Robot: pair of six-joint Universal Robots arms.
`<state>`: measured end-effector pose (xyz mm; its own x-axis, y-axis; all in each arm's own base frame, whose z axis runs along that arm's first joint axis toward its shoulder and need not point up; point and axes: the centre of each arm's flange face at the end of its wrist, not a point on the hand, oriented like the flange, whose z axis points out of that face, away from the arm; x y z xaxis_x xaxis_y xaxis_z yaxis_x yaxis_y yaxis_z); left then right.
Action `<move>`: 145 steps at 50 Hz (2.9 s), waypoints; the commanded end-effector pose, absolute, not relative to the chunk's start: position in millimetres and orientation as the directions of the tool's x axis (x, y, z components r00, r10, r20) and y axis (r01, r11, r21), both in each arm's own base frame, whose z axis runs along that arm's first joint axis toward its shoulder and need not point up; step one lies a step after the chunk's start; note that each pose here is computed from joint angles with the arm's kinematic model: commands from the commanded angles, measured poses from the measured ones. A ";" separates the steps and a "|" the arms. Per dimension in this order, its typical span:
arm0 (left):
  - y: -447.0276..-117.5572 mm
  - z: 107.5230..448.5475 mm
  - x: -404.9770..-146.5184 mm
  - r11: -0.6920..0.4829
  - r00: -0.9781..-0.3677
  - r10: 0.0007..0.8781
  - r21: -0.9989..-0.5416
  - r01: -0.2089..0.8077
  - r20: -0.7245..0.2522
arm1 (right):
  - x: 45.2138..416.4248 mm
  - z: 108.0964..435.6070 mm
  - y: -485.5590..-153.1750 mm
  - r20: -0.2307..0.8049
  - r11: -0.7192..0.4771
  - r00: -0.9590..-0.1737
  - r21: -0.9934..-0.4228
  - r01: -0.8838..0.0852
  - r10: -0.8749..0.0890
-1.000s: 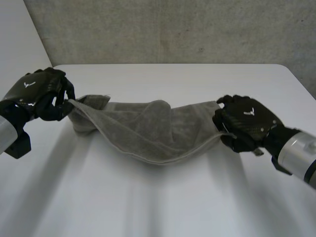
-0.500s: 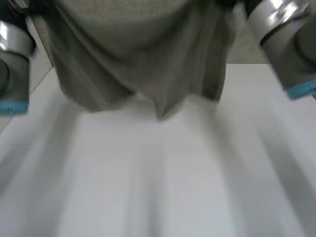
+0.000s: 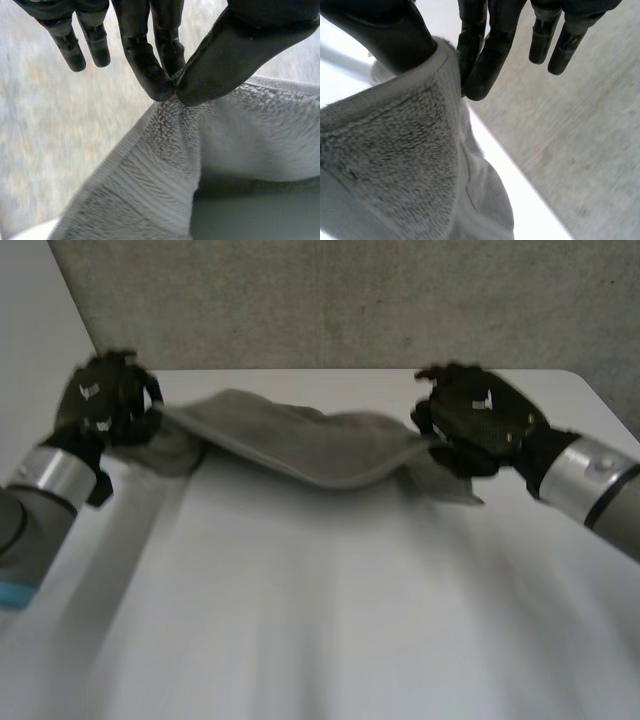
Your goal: Fold the towel.
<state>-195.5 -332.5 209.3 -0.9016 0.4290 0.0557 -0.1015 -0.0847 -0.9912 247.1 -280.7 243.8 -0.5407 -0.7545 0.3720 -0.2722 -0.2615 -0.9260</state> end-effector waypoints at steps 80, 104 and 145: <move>-267.6 186.9 -201.9 0.172 -0.807 0.587 -0.966 0.194 -0.058 | 168.0 258.6 -288.9 0.128 0.087 -0.733 -0.965 -0.247 -0.668; -345.4 257.9 -181.9 -0.014 -0.807 0.559 -0.975 0.222 -0.192 | 202.1 252.7 -323.6 0.552 -0.183 -0.399 -0.724 -0.666 -0.732; -397.0 209.1 -193.4 -0.293 -0.874 0.426 -0.950 0.112 -0.234 | 225.2 250.3 -354.1 0.342 -0.294 -0.604 -0.938 -0.182 -0.719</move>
<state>-203.1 -406.8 284.0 -0.8817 0.3755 -0.2856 0.0743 -0.4872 -0.8701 224.1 -368.9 319.1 -0.6603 -0.6203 0.4235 -0.1418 -0.4508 -0.8813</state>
